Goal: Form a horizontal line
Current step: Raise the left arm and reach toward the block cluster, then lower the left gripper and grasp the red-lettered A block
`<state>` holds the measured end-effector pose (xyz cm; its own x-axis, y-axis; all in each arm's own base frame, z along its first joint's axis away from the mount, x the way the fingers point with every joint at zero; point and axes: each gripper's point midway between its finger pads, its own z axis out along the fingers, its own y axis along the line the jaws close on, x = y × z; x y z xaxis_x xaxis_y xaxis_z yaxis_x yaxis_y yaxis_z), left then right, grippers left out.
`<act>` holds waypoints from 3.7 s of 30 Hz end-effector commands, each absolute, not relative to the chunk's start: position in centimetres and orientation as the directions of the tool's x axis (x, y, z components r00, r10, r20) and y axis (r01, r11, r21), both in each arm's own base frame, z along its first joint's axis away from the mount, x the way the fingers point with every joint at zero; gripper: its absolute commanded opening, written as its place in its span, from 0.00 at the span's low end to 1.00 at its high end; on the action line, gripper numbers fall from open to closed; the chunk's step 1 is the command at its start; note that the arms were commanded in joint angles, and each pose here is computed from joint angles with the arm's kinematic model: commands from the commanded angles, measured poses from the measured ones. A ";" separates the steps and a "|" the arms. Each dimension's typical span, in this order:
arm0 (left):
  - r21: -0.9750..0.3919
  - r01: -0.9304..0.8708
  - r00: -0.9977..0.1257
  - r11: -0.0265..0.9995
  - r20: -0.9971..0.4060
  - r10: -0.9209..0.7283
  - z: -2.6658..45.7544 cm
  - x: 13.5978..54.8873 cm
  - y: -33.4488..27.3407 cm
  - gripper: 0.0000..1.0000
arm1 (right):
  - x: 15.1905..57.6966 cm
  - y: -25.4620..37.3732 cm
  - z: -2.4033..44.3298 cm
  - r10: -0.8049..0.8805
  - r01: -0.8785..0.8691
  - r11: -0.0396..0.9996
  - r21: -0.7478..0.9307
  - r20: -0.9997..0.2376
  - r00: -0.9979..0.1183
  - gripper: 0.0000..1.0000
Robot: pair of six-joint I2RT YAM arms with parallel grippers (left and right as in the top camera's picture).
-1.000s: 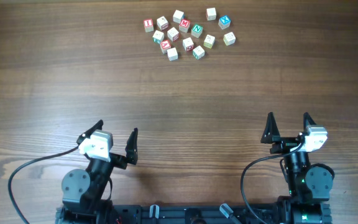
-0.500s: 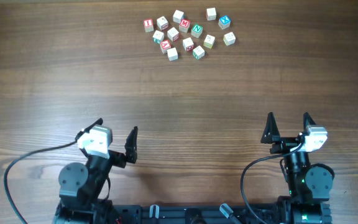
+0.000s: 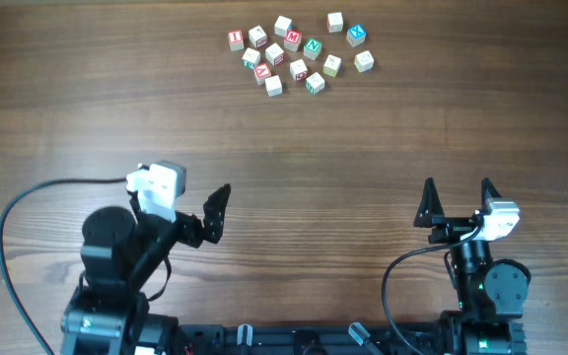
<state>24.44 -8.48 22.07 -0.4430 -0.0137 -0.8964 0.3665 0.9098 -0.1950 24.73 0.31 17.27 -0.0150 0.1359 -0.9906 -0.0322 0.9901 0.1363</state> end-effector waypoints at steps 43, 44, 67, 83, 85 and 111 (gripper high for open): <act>-0.465 0.175 -0.779 0.868 -0.604 -0.167 22.7 39.5 -12.6 1.00 | 24.7 0.2 17.5 0.130 -0.032 0.991 0.130 -0.991 -0.002 1.00; -0.430 0.159 -0.767 0.888 -0.621 -0.163 22.6 40.1 -12.5 1.00 | 24.7 0.2 17.5 0.131 -0.032 0.991 0.131 -0.991 -0.002 1.00; -0.301 -0.008 -0.794 0.954 -0.577 -0.189 13.5 52.4 -17.1 0.94 | 24.7 0.2 17.5 0.131 -0.032 0.991 0.131 -0.991 -0.002 1.00; -0.405 -0.188 -0.787 0.895 -0.483 -0.384 3.4 55.4 -19.0 0.85 | 24.7 0.2 17.5 0.130 -0.032 0.991 0.130 -0.991 -0.002 1.00; -0.397 -0.197 -0.785 0.897 -0.484 -0.387 1.9 55.7 -18.8 0.84 | 24.7 0.2 17.5 0.130 -0.032 0.991 0.130 -0.991 -0.002 1.00; -0.266 -0.205 -0.762 0.942 -0.560 -0.324 0.2 56.7 -15.9 0.40 | 24.7 0.2 17.5 0.130 -0.032 0.991 0.130 -0.991 -0.002 1.00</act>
<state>56.90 -15.80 1.61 -0.7405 -0.3751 -0.5577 -0.2286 0.9209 -0.3159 24.73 0.31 17.27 -0.0150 0.1359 -0.9906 -0.0326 0.9901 0.1363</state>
